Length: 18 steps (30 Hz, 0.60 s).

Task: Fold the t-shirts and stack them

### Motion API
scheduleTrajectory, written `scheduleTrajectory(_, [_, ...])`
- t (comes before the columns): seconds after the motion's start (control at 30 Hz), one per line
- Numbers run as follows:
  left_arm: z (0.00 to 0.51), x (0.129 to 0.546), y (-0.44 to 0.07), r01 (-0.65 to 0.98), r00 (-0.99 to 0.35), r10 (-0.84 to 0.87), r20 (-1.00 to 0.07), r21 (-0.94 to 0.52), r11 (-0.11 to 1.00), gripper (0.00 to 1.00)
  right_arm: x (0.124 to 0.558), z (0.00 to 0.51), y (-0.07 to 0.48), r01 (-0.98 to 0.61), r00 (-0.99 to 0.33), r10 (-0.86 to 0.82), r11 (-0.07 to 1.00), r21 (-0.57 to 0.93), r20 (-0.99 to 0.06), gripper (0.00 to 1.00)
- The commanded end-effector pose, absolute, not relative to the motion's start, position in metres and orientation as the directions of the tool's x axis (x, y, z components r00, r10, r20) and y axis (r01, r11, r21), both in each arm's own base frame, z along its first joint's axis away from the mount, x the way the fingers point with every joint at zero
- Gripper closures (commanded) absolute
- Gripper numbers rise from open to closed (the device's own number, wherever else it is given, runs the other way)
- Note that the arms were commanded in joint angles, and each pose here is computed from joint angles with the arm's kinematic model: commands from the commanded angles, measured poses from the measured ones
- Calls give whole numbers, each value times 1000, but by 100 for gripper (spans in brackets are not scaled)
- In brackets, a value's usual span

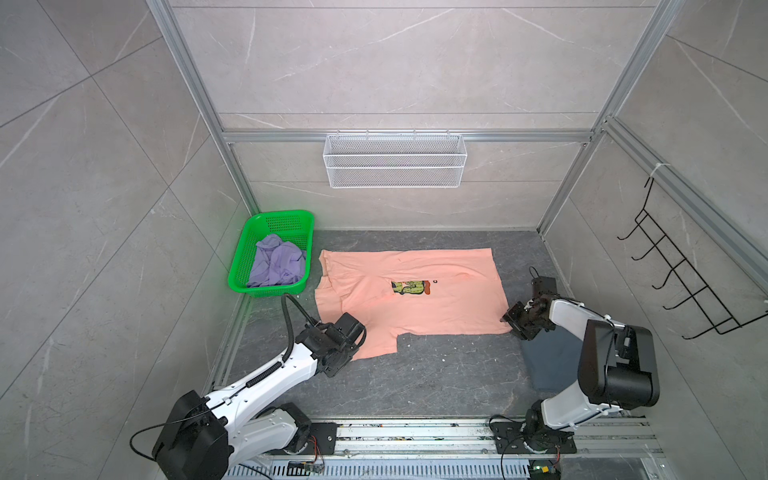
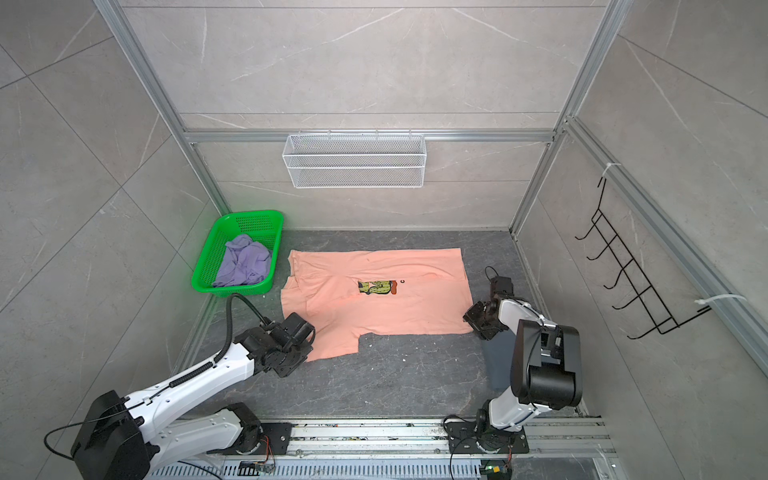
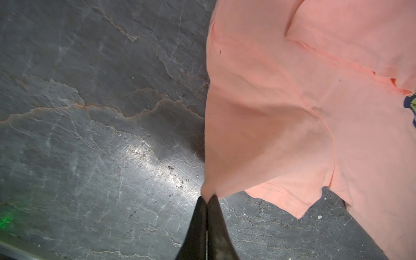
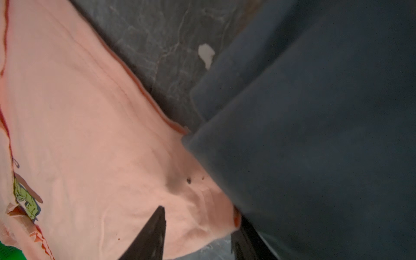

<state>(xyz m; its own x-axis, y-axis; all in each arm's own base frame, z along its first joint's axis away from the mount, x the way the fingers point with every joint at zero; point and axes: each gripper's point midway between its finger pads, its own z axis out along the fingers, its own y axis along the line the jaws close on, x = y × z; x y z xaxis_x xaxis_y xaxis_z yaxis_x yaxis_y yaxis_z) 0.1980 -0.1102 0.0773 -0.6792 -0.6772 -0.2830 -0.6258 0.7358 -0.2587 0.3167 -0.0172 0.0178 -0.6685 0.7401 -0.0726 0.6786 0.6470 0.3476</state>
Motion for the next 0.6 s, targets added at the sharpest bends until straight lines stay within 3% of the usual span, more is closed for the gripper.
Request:
scheduleTrajectory(0.0, [93,198,-93,-620,-670,-659,-342,-230,750,100,273,-26,-31,765,-637,771,633,118,-2,70])
scheduleTrajectory(0.1, [100,200,-88,-624,-654,-670,-351,-252,740,100,273,-21,-29,750,-657,754,654,98,-3,87])
scheduleTrajectory(0.23, [112,201,-85,-620,-640,-674,-369,-271,737,100,271,-3,-25,730,-676,736,673,121,-18,98])
scheduleTrajectory(0.4, [138,217,-89,-568,-639,-646,-418,-310,763,100,274,23,-19,714,-680,732,676,186,-50,100])
scheduleTrajectory(0.57, [168,260,-95,-510,-640,-619,-456,-351,786,100,311,48,-17,694,-675,733,669,267,-84,100])
